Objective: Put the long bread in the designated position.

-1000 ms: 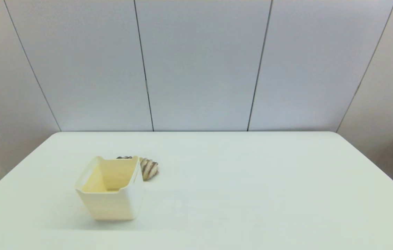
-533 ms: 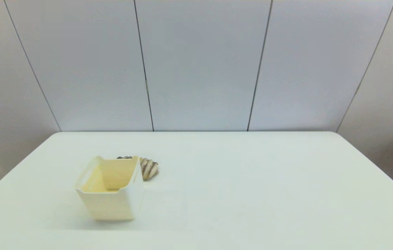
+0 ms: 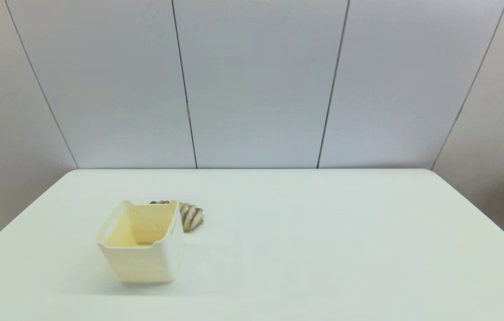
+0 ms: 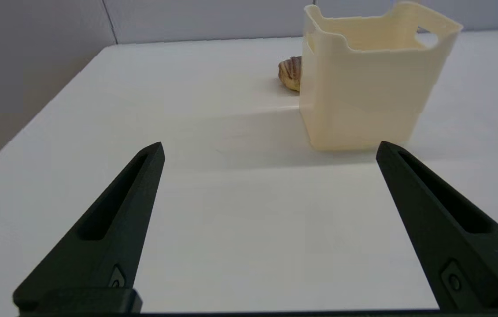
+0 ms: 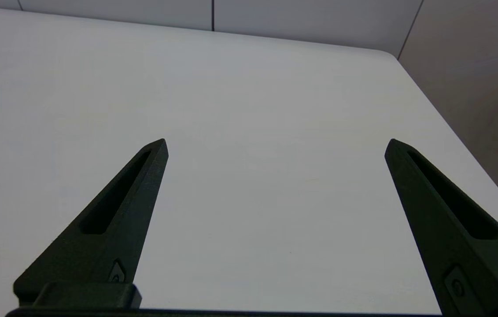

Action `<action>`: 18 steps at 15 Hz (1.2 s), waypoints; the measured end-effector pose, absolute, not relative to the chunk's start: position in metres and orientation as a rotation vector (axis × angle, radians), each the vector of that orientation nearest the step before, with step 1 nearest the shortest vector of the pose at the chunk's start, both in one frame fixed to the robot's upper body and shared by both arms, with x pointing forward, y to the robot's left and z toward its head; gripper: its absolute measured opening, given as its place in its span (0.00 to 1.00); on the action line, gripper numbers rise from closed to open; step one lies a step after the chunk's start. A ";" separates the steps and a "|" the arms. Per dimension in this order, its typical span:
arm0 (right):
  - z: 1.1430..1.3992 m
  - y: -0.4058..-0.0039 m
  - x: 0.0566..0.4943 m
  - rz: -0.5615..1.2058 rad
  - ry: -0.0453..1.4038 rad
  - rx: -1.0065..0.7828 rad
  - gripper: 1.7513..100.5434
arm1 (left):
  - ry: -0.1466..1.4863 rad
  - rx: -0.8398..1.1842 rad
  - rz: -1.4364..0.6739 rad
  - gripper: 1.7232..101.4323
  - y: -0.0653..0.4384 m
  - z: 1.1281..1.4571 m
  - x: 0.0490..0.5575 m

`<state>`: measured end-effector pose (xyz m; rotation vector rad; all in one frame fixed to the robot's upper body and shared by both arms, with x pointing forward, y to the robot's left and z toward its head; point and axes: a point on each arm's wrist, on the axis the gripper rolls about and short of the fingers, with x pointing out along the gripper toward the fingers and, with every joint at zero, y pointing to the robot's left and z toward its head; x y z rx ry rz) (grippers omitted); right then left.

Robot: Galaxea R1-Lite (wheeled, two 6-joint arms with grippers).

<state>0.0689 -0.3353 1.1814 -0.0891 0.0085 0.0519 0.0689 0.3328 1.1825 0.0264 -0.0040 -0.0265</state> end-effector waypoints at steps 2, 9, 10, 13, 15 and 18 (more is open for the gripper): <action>1.181 -0.335 0.069 0.052 0.009 -0.089 0.97 | -0.006 -0.024 -0.001 0.96 0.333 1.183 0.069; 1.181 -0.335 0.069 0.052 0.009 -0.089 0.97 | -0.007 -0.029 0.000 0.96 0.333 1.183 0.069; 1.181 -0.335 0.069 0.052 0.009 -0.089 0.97 | -0.007 -0.029 0.000 0.96 0.333 1.183 0.069; 1.181 -0.335 0.069 0.052 0.009 -0.089 0.97 | -0.007 -0.029 0.000 0.96 0.333 1.183 0.069; 1.181 -0.335 0.069 0.052 0.009 -0.089 0.97 | -0.007 -0.029 -0.001 0.96 0.333 1.183 0.069; 1.181 -0.335 0.069 0.052 0.009 -0.090 0.97 | -0.007 -0.029 -0.001 0.96 0.333 1.183 0.069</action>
